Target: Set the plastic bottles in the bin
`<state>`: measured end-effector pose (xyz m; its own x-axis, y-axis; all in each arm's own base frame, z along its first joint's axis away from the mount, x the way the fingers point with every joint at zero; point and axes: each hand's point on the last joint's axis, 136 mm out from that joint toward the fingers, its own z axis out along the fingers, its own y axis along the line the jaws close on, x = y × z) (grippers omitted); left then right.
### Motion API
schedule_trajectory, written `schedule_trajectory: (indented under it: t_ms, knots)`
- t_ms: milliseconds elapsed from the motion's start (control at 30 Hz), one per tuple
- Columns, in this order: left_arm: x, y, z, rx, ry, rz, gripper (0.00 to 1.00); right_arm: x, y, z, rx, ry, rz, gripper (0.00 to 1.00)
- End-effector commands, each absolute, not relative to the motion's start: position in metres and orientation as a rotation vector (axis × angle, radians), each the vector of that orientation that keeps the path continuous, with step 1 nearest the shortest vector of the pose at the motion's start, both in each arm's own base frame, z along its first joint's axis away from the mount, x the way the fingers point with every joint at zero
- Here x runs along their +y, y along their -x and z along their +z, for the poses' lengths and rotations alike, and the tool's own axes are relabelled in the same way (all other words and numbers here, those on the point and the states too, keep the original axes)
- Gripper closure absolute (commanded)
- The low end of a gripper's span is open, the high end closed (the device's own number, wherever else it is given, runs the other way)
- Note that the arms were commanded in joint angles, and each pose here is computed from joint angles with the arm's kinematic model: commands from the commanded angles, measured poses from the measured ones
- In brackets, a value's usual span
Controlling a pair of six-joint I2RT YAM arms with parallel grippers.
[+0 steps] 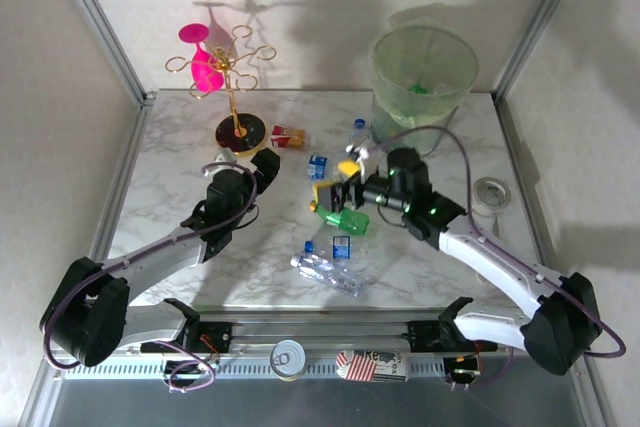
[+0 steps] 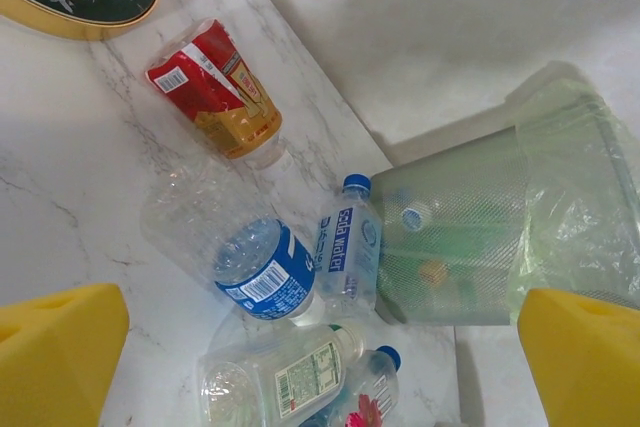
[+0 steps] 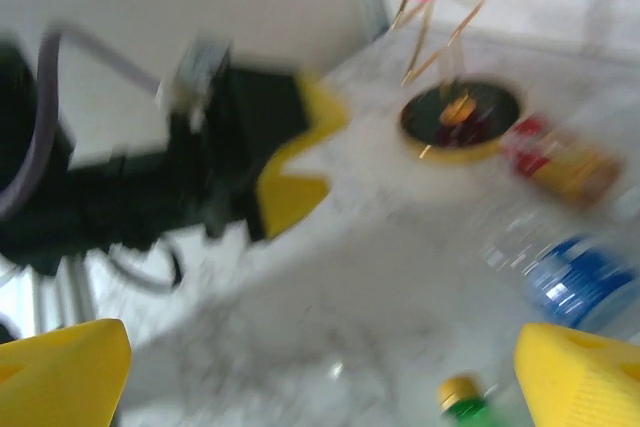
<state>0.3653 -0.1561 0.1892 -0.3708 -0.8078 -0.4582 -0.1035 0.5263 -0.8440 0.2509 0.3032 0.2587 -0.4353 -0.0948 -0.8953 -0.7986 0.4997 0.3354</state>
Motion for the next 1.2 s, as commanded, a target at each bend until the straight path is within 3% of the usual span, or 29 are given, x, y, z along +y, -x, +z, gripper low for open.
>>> schedule_trajectory:
  t_ms: [0, 200, 400, 767, 1167]
  knots:
    - [-0.154, -0.368, 0.206, 1.755, 0.783, -0.93, 0.0, 0.328, -0.219, 0.243, 1.849, 0.764, 1.105, 0.01]
    - [-0.15, -0.368, 0.207, 1.745, 0.798, -0.91, 0.0, 0.349, -0.164, 0.187, 2.035, 0.915, 1.084, 0.02]
    - [-0.148, -0.368, 0.199, 1.754, 0.814, -0.899, 0.0, 0.338, -0.129, 0.137, 2.257, 1.094, 0.841, 0.04]
    - [-0.153, -0.373, 0.2, 1.761, 0.804, -0.909, 0.0, 0.314, -0.131, 0.101, 2.371, 1.258, 0.371, 0.06]
    - [-0.152, -0.372, 0.198, 1.765, 0.804, -0.897, 0.0, 0.301, -0.13, 0.063, 2.411, 1.38, 0.113, 0.12]
